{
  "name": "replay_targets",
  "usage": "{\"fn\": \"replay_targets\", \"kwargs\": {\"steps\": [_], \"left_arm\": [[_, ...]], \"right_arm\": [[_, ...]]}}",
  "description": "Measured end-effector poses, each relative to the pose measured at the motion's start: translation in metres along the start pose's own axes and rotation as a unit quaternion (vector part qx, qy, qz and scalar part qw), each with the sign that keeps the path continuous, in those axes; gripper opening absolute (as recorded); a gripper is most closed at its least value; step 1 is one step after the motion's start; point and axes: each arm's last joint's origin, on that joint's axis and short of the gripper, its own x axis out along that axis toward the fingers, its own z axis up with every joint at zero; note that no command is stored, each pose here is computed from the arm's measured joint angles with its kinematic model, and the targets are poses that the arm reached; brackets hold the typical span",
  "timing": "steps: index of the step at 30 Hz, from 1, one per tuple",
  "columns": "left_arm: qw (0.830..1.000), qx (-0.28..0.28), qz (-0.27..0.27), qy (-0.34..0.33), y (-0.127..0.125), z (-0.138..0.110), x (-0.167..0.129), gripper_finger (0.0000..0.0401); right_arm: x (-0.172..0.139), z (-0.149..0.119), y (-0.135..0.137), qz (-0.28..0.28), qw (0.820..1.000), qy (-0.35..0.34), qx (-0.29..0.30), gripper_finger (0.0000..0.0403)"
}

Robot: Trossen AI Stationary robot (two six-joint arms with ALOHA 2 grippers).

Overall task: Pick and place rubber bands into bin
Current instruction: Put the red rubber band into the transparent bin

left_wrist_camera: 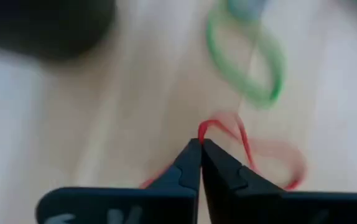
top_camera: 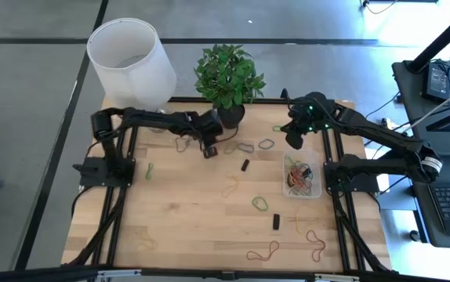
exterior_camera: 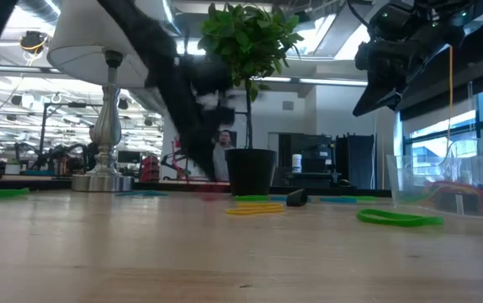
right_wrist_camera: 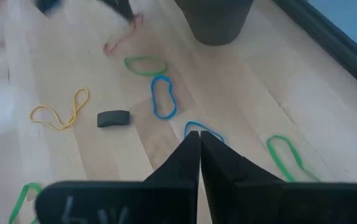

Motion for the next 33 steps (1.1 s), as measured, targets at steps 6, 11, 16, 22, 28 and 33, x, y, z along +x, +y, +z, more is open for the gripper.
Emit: {"fn": "replay_targets", "kwargs": {"steps": [6,11,16,22,28,33], "left_arm": [[0.997,0.022,0.009,-0.071,-0.017,0.018,-0.054,0.0003],[0.991,0.031,0.032,-0.125,-0.026,0.024,-0.089,0.0003],[0.989,0.03,0.033,-0.143,-0.032,0.024,-0.105,0.0003],[0.989,0.025,0.023,-0.145,-0.043,0.024,-0.106,0.0003],[0.989,0.027,0.018,-0.147,-0.052,0.023,-0.107,0.0003],[0.989,0.028,0.022,-0.147,-0.058,0.023,-0.107,0.0003]], "right_arm": [[0.012,0.004,0.004,0.013,1.0,-0.002,-0.013,0.002],[0.028,0.022,0.021,0.077,0.994,-0.07,-0.037,0.0048],[0.05,0.042,0.046,0.127,0.975,-0.158,-0.092,0.0099],[0.076,0.062,0.075,0.168,0.939,-0.268,-0.133,0.016],[0.114,0.07,0.1,0.169,0.942,-0.238,-0.165,0.0196],[0.136,0.074,0.112,0.152,0.952,-0.206,-0.167,0.0195]]}}
